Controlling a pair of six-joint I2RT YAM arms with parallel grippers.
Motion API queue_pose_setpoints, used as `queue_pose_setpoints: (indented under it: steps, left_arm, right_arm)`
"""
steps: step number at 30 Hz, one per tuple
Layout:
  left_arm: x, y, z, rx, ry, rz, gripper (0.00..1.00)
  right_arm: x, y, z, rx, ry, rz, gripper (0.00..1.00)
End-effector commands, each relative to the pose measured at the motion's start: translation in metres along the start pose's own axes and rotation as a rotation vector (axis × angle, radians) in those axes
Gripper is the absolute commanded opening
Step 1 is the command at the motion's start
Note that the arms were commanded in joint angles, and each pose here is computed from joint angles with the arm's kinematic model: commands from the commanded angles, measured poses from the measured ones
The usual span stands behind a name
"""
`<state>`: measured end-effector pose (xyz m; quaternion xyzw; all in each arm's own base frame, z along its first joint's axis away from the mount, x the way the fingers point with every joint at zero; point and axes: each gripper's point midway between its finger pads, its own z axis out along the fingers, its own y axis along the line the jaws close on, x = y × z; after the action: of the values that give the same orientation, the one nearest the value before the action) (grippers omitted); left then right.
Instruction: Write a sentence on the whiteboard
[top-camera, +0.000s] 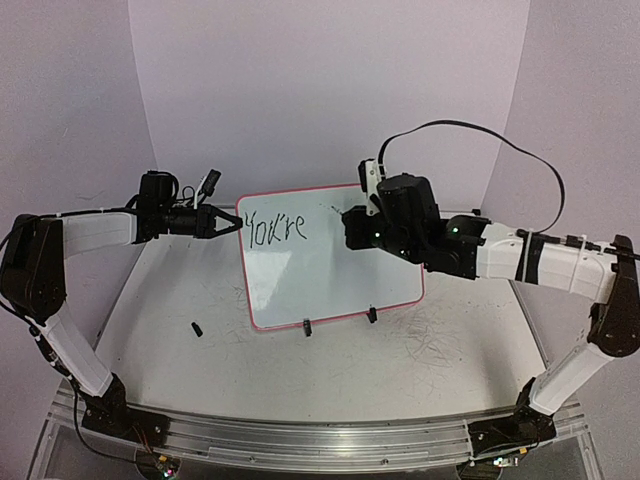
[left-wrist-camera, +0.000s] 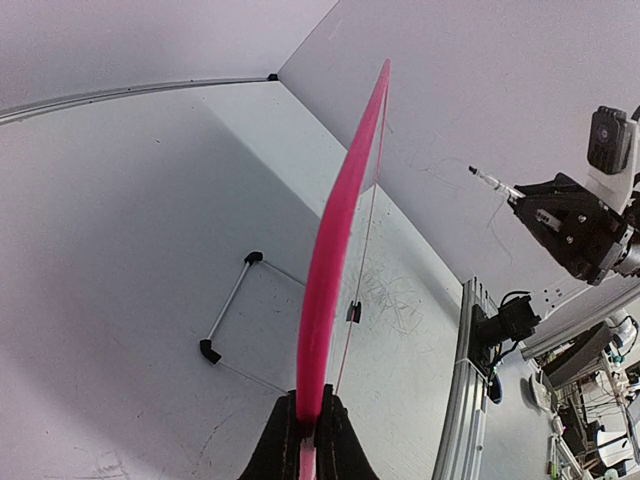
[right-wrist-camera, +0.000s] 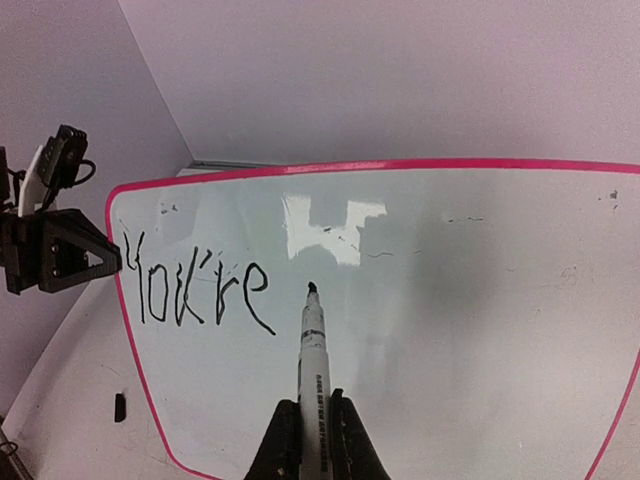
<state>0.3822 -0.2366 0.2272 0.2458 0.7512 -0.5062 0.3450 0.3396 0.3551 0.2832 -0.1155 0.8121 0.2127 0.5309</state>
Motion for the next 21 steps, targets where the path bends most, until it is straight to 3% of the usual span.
queue_pose_setpoints:
  steps: [1, 21]
  left_arm:
    - [-0.013, -0.017, -0.001, 0.018, -0.014, 0.048, 0.0]
    - [-0.012, -0.015, 0.0, 0.016, -0.009, 0.045, 0.0]
  right_arm:
    - [-0.008, 0.012, 0.001, -0.04, -0.017, -0.028, 0.0]
    - [0.015, 0.037, 0.03, -0.099, 0.046, -0.085, 0.0]
